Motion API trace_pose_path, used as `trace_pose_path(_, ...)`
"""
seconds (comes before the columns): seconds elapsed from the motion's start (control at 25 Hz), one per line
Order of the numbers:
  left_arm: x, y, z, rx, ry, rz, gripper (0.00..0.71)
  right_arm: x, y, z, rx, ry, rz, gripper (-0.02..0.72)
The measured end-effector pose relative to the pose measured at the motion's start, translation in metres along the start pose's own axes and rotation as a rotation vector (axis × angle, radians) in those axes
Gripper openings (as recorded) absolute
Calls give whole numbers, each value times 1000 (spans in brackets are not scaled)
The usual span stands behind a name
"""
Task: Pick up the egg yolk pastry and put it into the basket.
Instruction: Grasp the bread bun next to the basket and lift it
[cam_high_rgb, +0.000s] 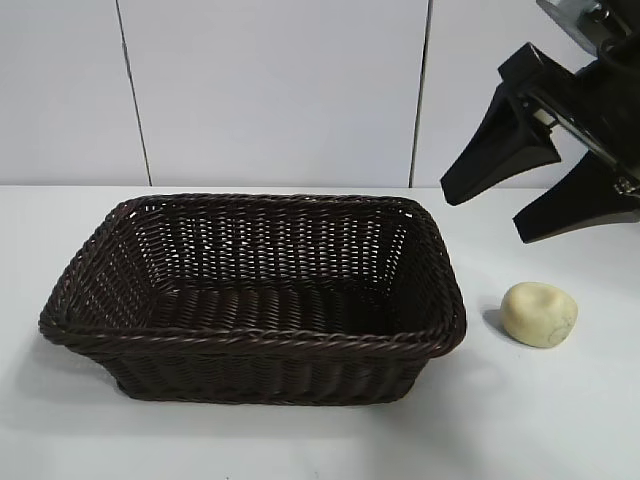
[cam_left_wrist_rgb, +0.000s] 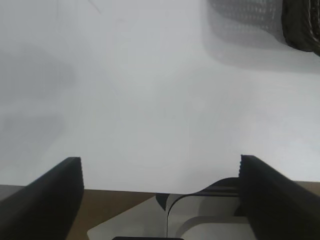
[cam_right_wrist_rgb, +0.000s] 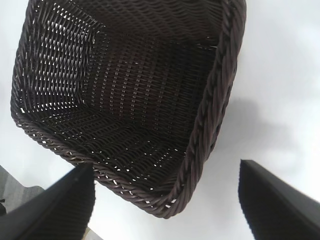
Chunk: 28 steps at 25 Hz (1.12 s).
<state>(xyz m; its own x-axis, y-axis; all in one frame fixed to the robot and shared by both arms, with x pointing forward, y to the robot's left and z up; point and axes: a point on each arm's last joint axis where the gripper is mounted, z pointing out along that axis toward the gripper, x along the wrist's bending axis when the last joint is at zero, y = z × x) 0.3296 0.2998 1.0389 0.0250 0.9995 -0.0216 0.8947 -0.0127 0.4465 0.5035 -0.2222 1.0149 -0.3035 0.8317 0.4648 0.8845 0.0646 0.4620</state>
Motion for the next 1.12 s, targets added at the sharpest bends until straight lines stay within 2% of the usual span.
trace_pose_path(0.16, -1, -25, -1, -59, 2, 2, 606, 0, 0, 0, 0, 0, 0, 570)
trace_pose_path(0.6, -3, -50, -26, -299, 9, 12, 606, 0, 0, 0, 2, -3, -2, 570)
trace_pose_path(0.92, -5, -82, -46, -540, 17, 23, 606, 0, 0, 0, 3, -3, 22, 570)
trace_pose_path(1.04, -5, -86, -47, -568, 18, 24, 606, 0, 0, 0, 8, -9, 30, 570)
trace_pose_path(1.12, -5, -86, -47, -568, 18, 24, 606, -1, 4, -4, 12, -37, 29, 570)
